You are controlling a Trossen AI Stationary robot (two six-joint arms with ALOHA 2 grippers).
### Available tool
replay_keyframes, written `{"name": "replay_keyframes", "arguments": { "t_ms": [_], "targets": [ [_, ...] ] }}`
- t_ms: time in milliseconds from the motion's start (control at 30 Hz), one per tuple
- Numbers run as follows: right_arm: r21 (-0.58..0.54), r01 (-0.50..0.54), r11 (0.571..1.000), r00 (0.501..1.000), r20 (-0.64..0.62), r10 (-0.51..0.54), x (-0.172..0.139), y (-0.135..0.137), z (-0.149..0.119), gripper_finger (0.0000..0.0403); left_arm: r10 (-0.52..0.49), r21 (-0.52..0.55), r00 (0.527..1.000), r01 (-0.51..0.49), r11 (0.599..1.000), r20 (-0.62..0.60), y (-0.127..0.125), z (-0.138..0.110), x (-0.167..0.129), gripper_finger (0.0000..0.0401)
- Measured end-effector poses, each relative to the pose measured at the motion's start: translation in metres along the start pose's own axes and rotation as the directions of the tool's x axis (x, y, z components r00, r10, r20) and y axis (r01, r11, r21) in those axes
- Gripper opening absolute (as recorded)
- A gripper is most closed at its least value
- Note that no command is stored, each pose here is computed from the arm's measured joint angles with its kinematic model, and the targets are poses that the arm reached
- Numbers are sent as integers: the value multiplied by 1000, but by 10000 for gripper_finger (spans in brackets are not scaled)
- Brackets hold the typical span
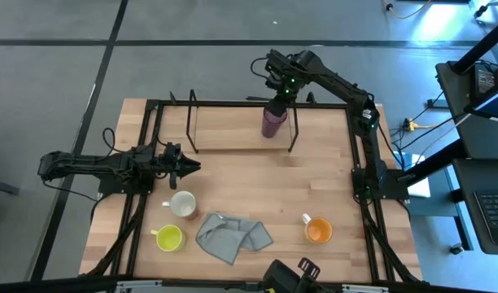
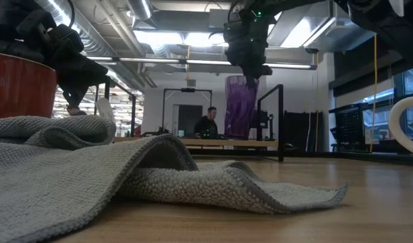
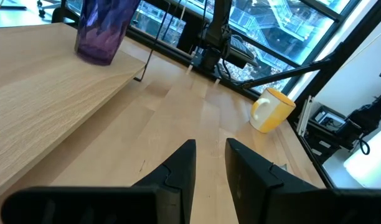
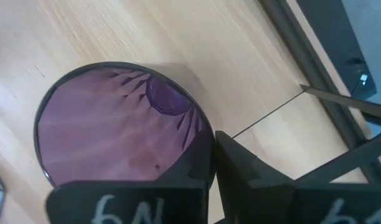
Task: Stack small to large cups/mugs on shelf
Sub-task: Put the violet cup on the shelf
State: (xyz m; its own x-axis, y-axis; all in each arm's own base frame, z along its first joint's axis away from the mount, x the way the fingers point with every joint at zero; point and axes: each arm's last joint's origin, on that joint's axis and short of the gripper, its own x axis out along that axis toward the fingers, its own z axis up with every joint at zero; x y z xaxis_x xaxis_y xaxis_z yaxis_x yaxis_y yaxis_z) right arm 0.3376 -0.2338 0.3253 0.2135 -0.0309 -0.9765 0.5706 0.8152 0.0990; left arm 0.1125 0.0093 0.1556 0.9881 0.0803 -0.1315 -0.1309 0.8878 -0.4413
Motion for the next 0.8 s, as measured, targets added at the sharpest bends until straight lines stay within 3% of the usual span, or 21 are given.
{"name": "replay_keyframes", "arguments": {
  "t_ms": [367,633,800],
  "targets": [
    [12,2,1000,999,-53,-1,0,0,-5,16,0,0,1000,0,1000,0,0,0,0,80],
    [14,97,995,994,-50,-96,-1,-4,-5,16,0,0,1000,0,1000,0,0,0,0,80],
    [21,105,994,994,-36,-104,-1,-9,-4,19,0,0,1000,0,1000,0,0,0,0,80]
  ]
}}
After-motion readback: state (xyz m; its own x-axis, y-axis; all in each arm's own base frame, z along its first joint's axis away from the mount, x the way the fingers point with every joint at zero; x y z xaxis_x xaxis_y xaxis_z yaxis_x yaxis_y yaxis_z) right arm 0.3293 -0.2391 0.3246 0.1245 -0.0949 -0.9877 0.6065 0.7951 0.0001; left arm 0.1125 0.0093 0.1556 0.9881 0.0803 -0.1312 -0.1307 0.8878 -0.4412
